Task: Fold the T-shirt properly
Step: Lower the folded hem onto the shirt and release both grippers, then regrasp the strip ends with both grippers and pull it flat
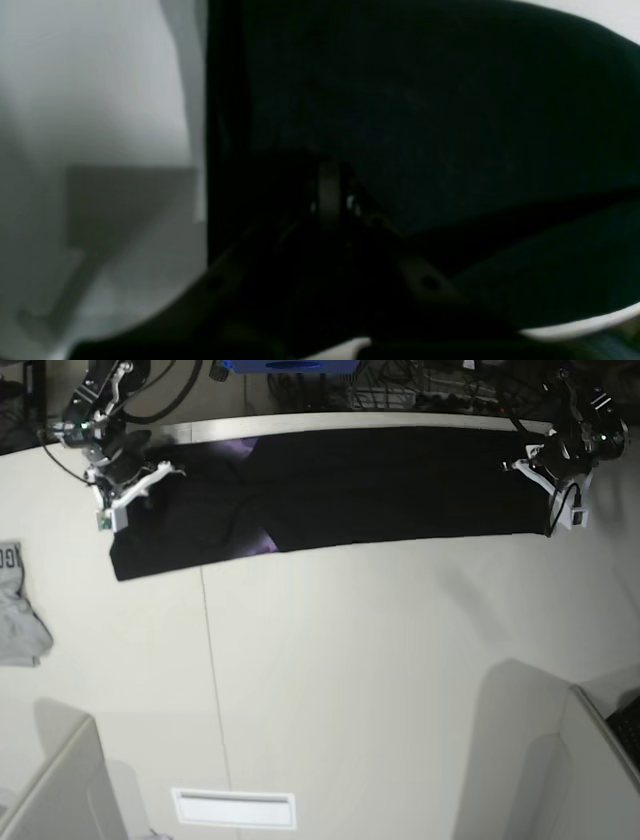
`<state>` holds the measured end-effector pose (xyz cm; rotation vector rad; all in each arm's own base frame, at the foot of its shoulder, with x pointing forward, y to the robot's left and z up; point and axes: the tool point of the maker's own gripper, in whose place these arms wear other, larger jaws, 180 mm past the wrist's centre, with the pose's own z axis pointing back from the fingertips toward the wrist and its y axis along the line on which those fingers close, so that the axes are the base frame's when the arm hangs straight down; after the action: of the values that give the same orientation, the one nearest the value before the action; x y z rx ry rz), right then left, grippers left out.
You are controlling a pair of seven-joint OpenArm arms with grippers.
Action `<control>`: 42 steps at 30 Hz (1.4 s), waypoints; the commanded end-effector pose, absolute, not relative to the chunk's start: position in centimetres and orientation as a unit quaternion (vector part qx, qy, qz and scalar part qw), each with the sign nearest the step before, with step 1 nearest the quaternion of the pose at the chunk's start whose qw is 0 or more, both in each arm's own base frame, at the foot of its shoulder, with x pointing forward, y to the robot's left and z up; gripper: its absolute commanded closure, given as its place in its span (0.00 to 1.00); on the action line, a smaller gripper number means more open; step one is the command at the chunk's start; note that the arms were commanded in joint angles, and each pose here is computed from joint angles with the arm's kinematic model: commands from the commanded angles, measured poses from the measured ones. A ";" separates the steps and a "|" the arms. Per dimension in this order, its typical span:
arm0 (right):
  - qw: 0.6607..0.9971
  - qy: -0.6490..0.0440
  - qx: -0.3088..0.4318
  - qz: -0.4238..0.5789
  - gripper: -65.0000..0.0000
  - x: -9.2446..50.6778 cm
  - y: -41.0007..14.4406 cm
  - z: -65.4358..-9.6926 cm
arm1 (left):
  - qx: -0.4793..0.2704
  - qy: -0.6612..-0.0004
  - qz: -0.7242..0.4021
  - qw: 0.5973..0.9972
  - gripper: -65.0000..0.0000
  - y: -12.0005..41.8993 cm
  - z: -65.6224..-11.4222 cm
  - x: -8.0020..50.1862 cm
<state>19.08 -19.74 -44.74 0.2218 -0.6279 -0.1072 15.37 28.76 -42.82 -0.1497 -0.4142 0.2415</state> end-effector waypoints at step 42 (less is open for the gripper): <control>0.915 -0.396 0.043 0.065 1.00 26.3 -18.1 -34.6 | -0.058 -0.318 0.134 0.937 0.10 33.4 -38.7 20.0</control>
<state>25.60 -18.01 -35.77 0.0924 -0.7677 0.1271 19.36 32.71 -39.86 -0.1374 -0.6130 0.2889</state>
